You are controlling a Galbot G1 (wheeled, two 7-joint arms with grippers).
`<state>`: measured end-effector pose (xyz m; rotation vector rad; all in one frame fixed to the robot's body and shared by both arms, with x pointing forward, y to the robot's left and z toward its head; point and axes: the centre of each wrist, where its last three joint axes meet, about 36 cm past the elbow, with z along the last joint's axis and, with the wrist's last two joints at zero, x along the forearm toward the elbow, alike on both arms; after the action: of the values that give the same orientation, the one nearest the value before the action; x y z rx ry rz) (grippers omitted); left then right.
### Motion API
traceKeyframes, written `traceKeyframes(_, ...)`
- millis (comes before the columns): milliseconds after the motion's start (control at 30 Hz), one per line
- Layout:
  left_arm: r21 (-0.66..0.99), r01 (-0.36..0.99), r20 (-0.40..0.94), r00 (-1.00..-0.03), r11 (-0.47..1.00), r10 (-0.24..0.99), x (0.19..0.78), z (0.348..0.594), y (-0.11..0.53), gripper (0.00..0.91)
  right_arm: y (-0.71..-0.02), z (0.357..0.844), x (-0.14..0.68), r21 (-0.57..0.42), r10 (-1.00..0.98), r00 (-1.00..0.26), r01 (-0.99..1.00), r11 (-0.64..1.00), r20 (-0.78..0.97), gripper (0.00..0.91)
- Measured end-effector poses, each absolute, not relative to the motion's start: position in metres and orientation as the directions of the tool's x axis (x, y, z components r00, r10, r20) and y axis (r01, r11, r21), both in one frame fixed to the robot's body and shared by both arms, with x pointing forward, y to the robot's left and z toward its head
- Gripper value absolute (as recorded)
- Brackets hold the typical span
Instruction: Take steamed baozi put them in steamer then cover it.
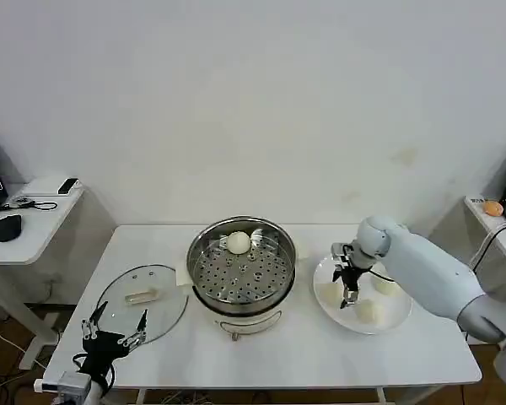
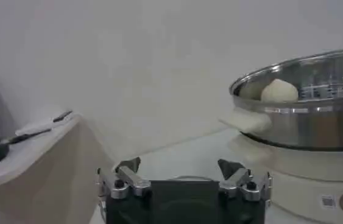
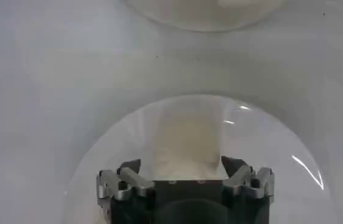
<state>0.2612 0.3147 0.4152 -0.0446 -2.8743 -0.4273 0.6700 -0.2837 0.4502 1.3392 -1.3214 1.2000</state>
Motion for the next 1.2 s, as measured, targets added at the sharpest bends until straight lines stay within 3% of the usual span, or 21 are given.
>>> traceKeyframes(67,0.283,0.063,0.233,-0.972,0.957,-0.005,0.262,0.415,0.315,0.907,-0.283,0.45,0.671,-0.04,-0.153,-0.033,-0.998,-0.046,0.988,0.897)
traceKeyframes(233,0.281,0.062,0.238,-0.971,0.958,-0.006,0.262,0.413,0.315,0.907,-0.282,0.452,0.672,-0.043,-0.158,-0.036,-0.998,-0.04,0.987,0.635)
traceKeyframes(533,0.281,0.065,0.24,-0.971,0.958,-0.005,0.263,0.412,0.314,0.907,-0.29,0.455,0.672,-0.047,-0.153,-0.041,-0.998,-0.03,0.987,0.615)
traceKeyframes(833,0.276,0.064,0.243,-0.97,0.959,-0.005,0.263,0.409,0.314,0.907,-0.294,0.458,0.673,-0.052,-0.16,-0.048,-0.998,-0.019,0.986,0.524)
traceKeyframes(1200,0.281,0.063,0.24,-0.971,0.958,-0.007,0.265,0.411,0.311,0.907,-0.308,0.496,0.676,-0.094,-0.181,-0.094,-0.996,0.006,0.979,0.534)
